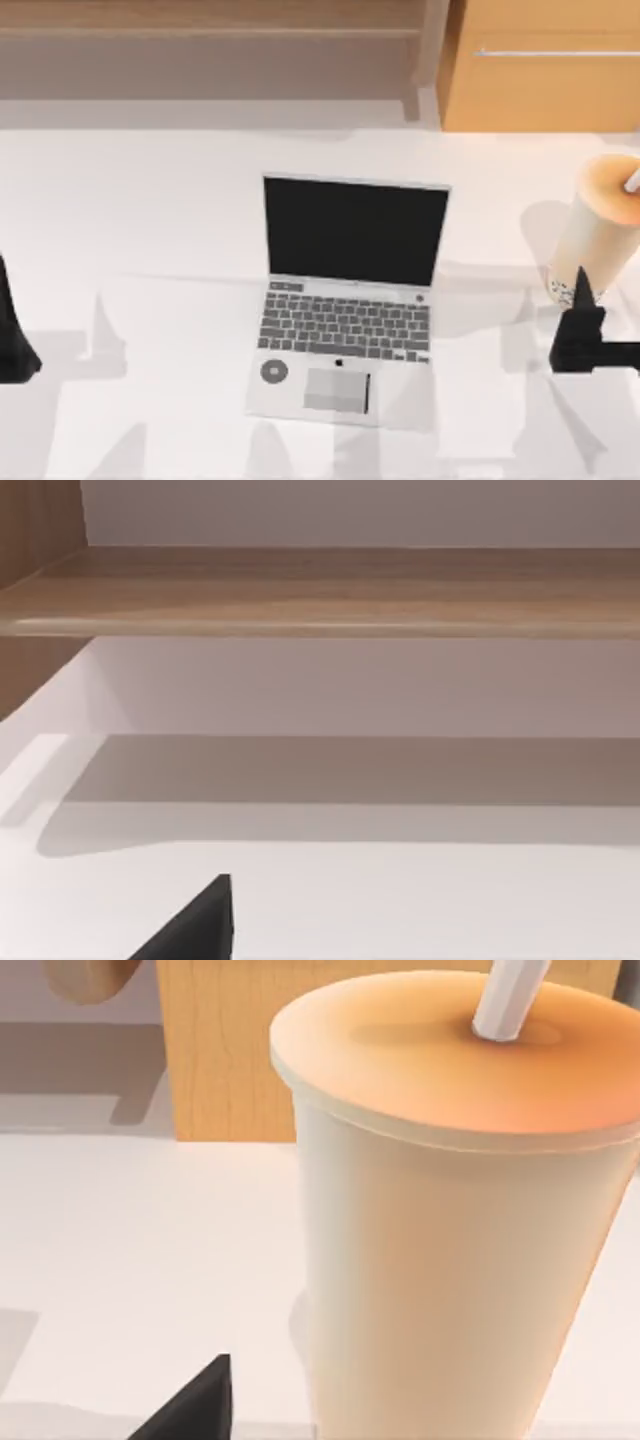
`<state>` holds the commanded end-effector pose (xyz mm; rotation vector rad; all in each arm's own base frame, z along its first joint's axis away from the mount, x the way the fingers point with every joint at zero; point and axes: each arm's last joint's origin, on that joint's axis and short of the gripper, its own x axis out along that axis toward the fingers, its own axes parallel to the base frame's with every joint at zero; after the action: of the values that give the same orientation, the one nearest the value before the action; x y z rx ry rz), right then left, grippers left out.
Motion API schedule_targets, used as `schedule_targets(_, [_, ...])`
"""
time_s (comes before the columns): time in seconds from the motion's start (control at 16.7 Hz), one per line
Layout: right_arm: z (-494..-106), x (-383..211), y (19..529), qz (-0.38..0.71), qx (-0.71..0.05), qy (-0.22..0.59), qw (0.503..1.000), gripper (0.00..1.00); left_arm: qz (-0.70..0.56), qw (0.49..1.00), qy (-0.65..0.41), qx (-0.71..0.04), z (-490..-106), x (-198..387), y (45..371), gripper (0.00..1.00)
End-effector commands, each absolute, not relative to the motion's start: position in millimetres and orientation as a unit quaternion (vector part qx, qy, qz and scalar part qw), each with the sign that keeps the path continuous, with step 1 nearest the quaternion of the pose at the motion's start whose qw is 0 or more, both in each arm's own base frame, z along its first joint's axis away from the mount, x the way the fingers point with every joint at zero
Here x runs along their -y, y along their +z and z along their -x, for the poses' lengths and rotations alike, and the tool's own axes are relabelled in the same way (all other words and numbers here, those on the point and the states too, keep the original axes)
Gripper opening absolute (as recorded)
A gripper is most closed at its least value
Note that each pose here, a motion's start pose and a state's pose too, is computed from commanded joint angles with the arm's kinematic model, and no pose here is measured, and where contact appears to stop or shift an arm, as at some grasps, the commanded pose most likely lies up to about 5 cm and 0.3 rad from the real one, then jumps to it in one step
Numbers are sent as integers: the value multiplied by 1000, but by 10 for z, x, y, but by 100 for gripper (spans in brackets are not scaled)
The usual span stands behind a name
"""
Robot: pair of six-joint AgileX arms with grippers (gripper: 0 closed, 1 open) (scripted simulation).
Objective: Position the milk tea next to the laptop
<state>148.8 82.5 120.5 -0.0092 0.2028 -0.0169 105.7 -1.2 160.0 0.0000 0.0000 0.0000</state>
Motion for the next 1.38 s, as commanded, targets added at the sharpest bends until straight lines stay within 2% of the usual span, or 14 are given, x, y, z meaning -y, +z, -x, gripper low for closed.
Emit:
schedule_targets(0.42, [-1506,-826,1203,5,-101,-9,995,100,0,1000,0,0,-1057,12,1600,100])
schedule_targets(1.02, [-2209,-839,1065,4,-102,-9,995,100,0,1000,0,0,-1057,12,1600,100])
schedule_targets(1.38, [-2270,-817,1044,4,-100,-9,995,100,0,1000,0,0,-1057,12,1600,100])
